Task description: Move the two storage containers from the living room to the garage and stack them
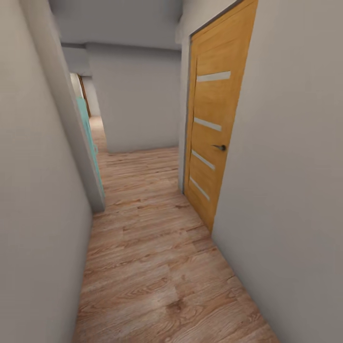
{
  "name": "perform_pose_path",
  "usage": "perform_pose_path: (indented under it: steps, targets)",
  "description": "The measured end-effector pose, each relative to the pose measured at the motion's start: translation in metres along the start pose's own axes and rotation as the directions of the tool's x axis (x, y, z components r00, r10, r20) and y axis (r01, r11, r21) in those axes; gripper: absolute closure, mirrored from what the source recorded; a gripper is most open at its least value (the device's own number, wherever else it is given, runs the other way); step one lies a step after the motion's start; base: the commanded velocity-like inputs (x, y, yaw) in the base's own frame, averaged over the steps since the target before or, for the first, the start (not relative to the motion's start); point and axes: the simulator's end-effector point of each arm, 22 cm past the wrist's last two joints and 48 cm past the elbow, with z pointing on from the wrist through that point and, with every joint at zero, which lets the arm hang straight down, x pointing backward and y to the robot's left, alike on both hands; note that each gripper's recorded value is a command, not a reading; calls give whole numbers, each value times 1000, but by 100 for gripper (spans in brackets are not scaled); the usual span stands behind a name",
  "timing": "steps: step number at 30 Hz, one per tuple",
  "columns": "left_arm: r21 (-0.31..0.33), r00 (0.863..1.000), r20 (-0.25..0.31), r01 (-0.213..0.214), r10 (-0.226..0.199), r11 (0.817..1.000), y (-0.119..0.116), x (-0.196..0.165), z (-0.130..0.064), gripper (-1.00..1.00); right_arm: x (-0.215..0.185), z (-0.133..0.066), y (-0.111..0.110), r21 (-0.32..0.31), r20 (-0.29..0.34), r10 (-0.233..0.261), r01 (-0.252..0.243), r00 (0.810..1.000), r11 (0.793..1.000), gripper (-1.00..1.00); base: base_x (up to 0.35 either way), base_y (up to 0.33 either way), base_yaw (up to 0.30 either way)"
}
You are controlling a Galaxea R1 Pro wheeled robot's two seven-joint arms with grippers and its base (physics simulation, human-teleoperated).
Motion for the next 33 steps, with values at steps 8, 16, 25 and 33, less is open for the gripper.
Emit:
perform_pose_path:
  steps: [8, 16, 25, 33]
  targets:
    - [-1, 1000, 0, 0, 0, 1000, 1, 0, 0, -100, 0, 0, 0, 0, 0, 0, 0, 1000, 1000, -100, 328, 0, 3]
    - [-1, 1000, 0, 0, 0, 1000, 1, 0, 0, -100, 1, 0, 0, 0, -1, 0, 0, 1000, 1000, -100, 338, 0, 0]
    - [-1, 1000, 0, 0, 0, 1000, 1, 0, 0, -100, 0, 0, 0, 0, 1, 0, 0, 1000, 1000, -100, 338, 0, 52]
    - [-1, 1000, 0, 0, 0, 1000, 1, 0, 0, -100, 0, 0, 0, 0, 1, 0, 0, 1000, 1000, -100, 338, 0, 232]
